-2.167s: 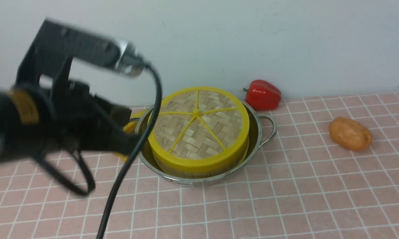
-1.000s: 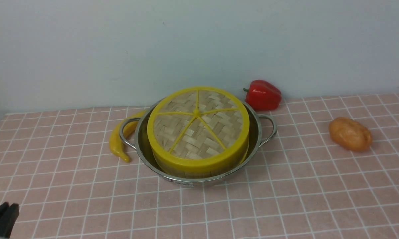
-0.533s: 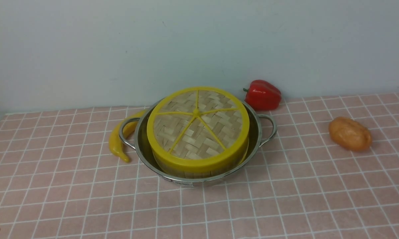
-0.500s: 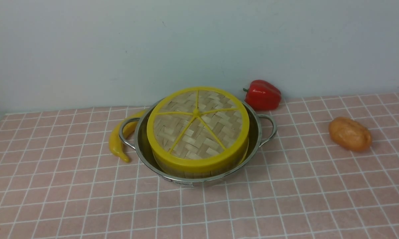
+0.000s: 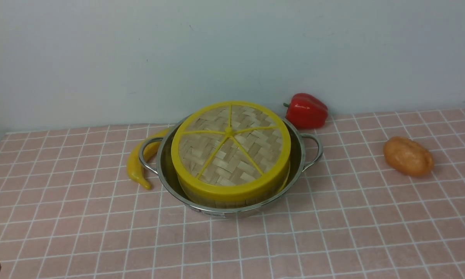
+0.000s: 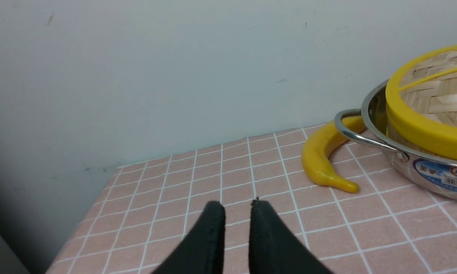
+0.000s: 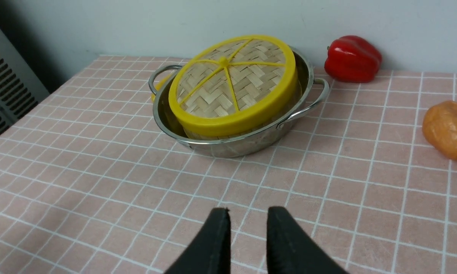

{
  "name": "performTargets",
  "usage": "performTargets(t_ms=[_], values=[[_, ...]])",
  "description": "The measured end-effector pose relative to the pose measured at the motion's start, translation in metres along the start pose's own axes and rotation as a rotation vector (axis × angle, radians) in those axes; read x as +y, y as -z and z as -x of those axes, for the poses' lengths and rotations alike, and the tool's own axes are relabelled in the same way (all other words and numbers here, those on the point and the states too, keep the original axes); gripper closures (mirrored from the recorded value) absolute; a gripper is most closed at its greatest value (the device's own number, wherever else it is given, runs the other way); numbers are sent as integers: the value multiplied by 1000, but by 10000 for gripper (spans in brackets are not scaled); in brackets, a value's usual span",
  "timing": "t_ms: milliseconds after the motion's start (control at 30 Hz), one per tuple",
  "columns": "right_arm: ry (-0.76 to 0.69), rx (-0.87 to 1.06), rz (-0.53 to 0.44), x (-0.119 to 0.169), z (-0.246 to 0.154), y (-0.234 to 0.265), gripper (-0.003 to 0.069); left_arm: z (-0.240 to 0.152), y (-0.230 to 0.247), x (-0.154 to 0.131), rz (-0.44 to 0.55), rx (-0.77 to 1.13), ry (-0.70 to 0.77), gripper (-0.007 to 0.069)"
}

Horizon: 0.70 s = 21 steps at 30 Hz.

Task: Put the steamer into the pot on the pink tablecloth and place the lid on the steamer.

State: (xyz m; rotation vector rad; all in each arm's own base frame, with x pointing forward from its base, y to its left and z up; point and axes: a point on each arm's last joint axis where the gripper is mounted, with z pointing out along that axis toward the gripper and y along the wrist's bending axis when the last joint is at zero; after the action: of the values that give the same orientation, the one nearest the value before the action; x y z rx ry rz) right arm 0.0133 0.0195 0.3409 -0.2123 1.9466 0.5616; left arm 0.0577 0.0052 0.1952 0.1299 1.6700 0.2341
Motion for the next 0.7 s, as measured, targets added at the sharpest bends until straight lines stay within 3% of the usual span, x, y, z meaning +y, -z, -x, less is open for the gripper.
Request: performTargets(t_ms=[67,233,400,700], values=[[30,-38,-36,-3,-1,1,491,0,0,0,0,0,-1,529],[173,-308,-269,-21,-18,-5,475,0,0,0,0,0,-1,512],[209,-359,-409,-45,-54,-33,459,0,0,0,0,-3,-1,504],[146,-314,-485,-76,-108,-73,429,0,0,0,0,-3,-1,498]])
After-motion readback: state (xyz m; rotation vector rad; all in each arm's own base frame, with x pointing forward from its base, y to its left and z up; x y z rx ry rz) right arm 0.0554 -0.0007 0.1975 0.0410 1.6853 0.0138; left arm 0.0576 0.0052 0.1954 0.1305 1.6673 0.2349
